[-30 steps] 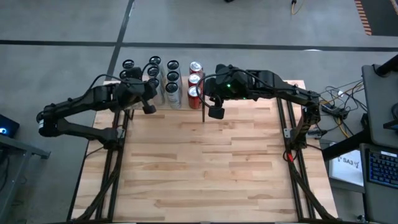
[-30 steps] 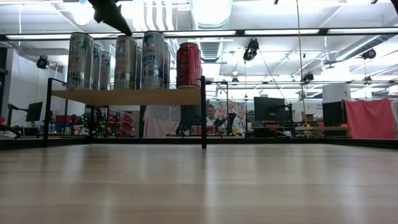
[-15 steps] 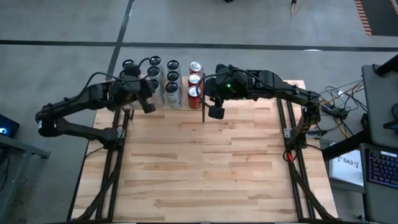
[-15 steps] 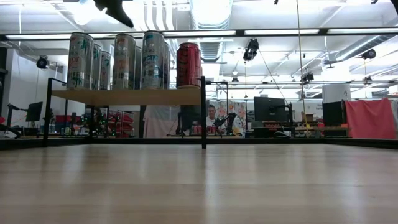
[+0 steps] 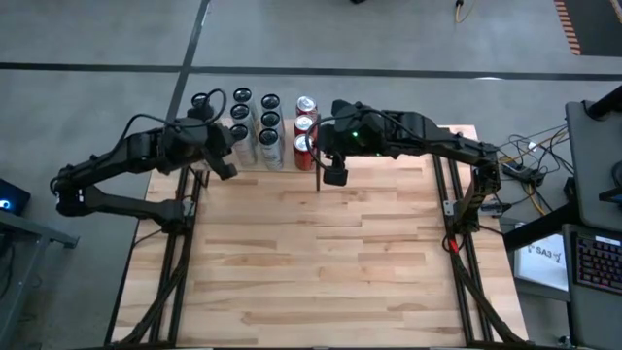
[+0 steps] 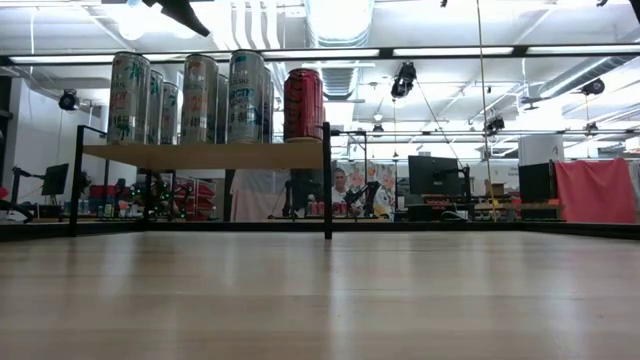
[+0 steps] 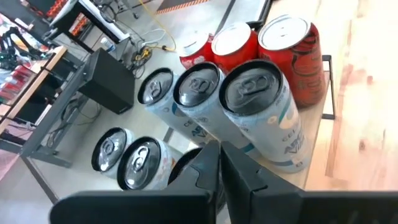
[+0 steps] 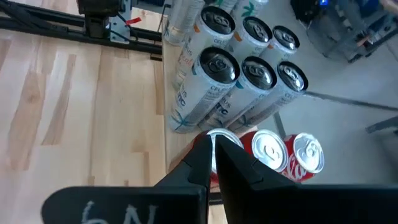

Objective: Place canned beverage on shelf
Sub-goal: Adjust the white yellow soda cans on the shelf

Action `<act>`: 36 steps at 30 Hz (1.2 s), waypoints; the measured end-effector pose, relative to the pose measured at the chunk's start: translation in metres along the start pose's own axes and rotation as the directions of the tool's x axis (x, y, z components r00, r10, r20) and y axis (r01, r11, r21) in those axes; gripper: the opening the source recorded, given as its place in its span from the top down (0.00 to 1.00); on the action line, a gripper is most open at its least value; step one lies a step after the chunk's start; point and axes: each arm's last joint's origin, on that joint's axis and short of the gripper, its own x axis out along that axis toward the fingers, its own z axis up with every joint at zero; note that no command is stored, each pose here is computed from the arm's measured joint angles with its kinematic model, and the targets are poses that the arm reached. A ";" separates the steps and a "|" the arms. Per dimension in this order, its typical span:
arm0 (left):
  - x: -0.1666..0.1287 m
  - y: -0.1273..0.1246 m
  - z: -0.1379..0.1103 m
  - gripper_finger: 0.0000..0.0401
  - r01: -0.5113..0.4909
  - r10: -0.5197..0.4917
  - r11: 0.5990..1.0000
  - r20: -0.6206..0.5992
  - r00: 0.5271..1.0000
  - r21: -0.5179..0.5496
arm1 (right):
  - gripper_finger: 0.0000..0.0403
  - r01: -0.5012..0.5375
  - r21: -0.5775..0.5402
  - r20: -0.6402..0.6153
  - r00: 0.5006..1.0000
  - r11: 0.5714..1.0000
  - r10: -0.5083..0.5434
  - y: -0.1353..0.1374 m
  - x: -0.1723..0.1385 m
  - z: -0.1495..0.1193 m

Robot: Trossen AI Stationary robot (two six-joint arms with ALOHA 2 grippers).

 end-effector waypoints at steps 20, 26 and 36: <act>-0.007 -0.005 -0.026 1.00 -0.006 0.007 0.999 0.023 1.000 -0.051 | 0.97 -0.078 0.065 0.082 0.994 0.995 0.073 -0.037 0.030 -0.015; -0.011 -0.005 -0.029 1.00 0.019 -0.016 0.998 0.049 0.999 -0.061 | 0.97 -0.090 0.115 0.071 0.994 0.989 0.082 -0.034 0.033 -0.016; -0.011 -0.004 -0.027 1.00 0.018 -0.013 0.996 0.063 0.998 -0.086 | 0.97 -0.083 0.072 0.083 0.994 0.994 0.077 -0.035 0.034 -0.016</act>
